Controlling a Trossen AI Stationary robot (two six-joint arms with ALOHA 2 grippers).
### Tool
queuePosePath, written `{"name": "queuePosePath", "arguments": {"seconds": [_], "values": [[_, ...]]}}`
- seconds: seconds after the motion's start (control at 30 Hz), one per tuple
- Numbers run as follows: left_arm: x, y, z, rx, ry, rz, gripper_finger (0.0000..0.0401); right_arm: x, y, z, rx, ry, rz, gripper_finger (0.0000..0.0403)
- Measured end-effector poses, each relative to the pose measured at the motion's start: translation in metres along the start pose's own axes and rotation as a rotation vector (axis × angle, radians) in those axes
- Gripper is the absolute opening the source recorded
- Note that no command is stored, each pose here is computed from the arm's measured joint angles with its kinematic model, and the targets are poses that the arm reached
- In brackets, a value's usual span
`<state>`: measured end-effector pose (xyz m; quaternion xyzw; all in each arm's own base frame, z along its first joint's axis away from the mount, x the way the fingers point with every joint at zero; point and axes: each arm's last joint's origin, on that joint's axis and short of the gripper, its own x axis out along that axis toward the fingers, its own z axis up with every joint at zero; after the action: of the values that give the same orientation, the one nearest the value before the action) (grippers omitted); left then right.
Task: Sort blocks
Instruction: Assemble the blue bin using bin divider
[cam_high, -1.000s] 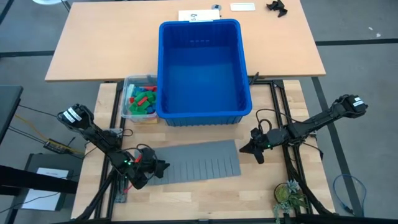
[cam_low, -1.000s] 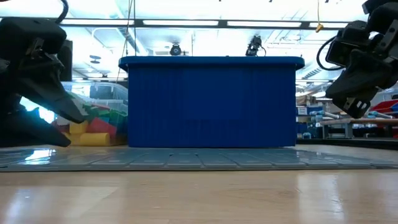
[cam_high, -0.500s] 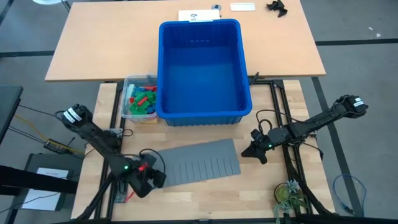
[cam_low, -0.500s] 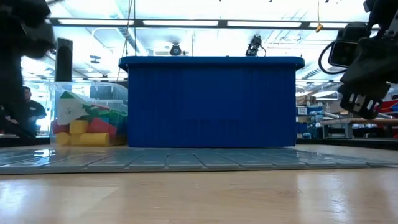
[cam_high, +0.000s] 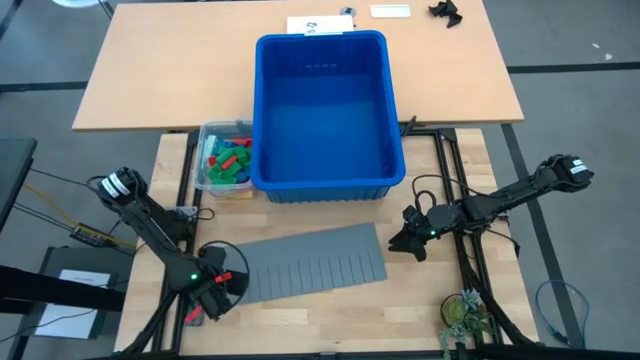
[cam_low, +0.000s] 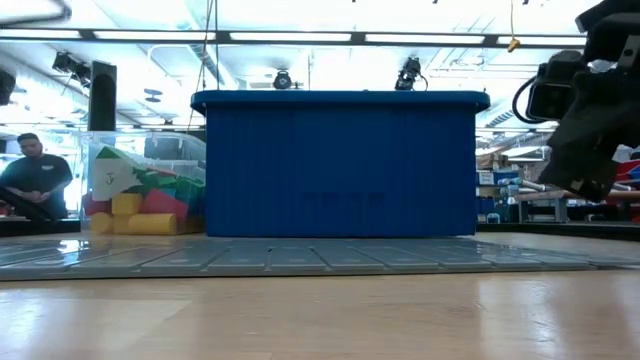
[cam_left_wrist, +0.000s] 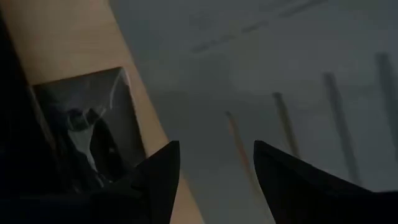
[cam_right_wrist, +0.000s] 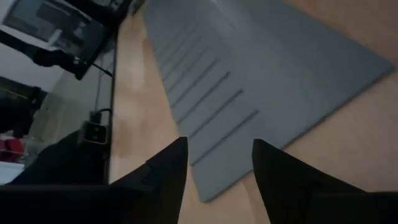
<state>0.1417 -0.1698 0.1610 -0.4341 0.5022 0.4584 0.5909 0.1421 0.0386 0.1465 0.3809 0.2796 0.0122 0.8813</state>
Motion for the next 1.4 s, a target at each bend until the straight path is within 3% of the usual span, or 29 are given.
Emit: {"name": "queuePosePath", "arguments": {"seconds": [0.27,0.47,0.6,0.7,0.93,1.03,1.4], "values": [[0.029,0.009,0.009,-0.018,0.013,-0.045,0.0208,0.0,-0.007,0.001,-0.017,0.029,-0.043,0.0177],[0.024,-0.011,0.01,-0.033,-0.133,-0.292,0.0207,0.0,-0.008,0.001,-0.023,0.047,-0.033,0.0176],[0.024,-0.025,0.012,-0.01,-0.152,-0.431,0.0207,-0.001,-0.007,0.003,-0.031,0.092,-0.027,0.0168],[0.024,-0.028,0.013,0.011,-0.156,-0.448,0.0207,-0.005,0.0,0.01,-0.03,0.155,-0.057,0.0159],[-0.003,-0.026,0.014,0.001,-0.148,-0.416,0.0207,-0.026,0.007,0.017,0.035,0.325,-0.321,0.0148],[-0.003,-0.023,0.01,0.023,-0.102,-0.399,0.0207,-0.028,0.003,0.013,0.084,0.348,-0.366,0.0151],[0.028,0.004,0.008,-0.03,-0.126,-0.417,0.0207,-0.026,-0.02,-0.006,0.151,0.384,-0.467,0.0233]]}}
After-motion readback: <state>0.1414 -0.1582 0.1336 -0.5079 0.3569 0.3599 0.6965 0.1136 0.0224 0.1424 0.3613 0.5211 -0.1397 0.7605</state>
